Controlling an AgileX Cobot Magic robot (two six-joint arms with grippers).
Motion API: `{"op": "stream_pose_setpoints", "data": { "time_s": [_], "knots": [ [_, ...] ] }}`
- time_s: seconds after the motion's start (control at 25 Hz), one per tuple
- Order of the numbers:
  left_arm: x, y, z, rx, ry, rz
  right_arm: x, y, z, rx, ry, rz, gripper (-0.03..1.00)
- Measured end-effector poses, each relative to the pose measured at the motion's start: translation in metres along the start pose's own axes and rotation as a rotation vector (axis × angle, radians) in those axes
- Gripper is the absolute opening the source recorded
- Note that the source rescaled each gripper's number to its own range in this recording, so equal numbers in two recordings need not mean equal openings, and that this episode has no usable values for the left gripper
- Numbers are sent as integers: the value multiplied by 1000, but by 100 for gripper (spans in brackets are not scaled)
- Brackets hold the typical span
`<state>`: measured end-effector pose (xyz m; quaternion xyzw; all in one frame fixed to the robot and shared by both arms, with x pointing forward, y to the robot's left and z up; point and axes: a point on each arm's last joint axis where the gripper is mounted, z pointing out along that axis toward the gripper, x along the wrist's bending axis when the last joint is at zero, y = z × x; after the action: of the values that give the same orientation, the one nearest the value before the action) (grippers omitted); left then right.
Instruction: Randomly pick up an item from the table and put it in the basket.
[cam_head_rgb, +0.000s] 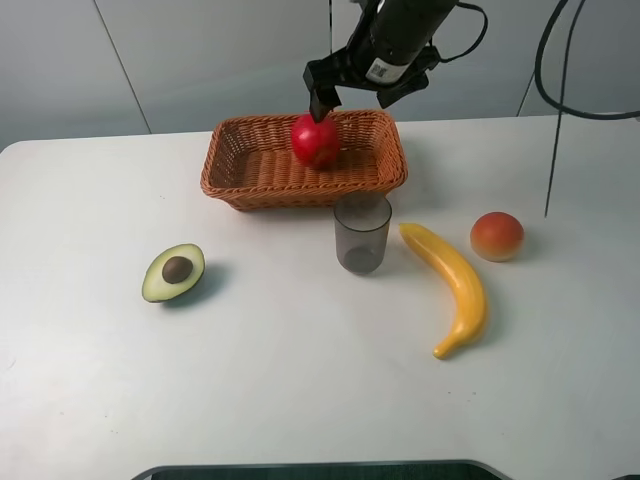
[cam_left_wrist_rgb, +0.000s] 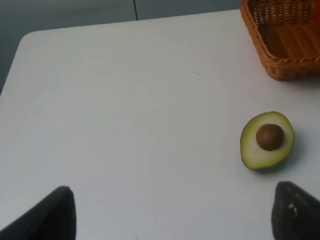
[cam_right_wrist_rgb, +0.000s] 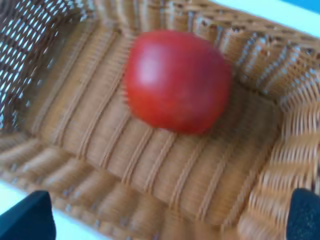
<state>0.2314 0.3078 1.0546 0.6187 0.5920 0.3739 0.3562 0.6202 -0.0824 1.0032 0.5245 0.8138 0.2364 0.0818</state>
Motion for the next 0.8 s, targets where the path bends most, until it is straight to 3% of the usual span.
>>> {"op": "stream_pose_setpoints", "data": {
  "time_s": [0.12,0.44,0.6,0.8],
  "knots": [
    [0,0,0,0,0,0,-11,-7,-16,42,-9,53,100],
    [0,0,0,0,0,0,-81,-64,-63,137,-105,257,100],
    [0,0,0,0,0,0,-112,-99,-101,115,-167,356,100],
    [0,0,0,-1,0,0,-127,-146,-145,67,-225,468,100]
  ]
}}
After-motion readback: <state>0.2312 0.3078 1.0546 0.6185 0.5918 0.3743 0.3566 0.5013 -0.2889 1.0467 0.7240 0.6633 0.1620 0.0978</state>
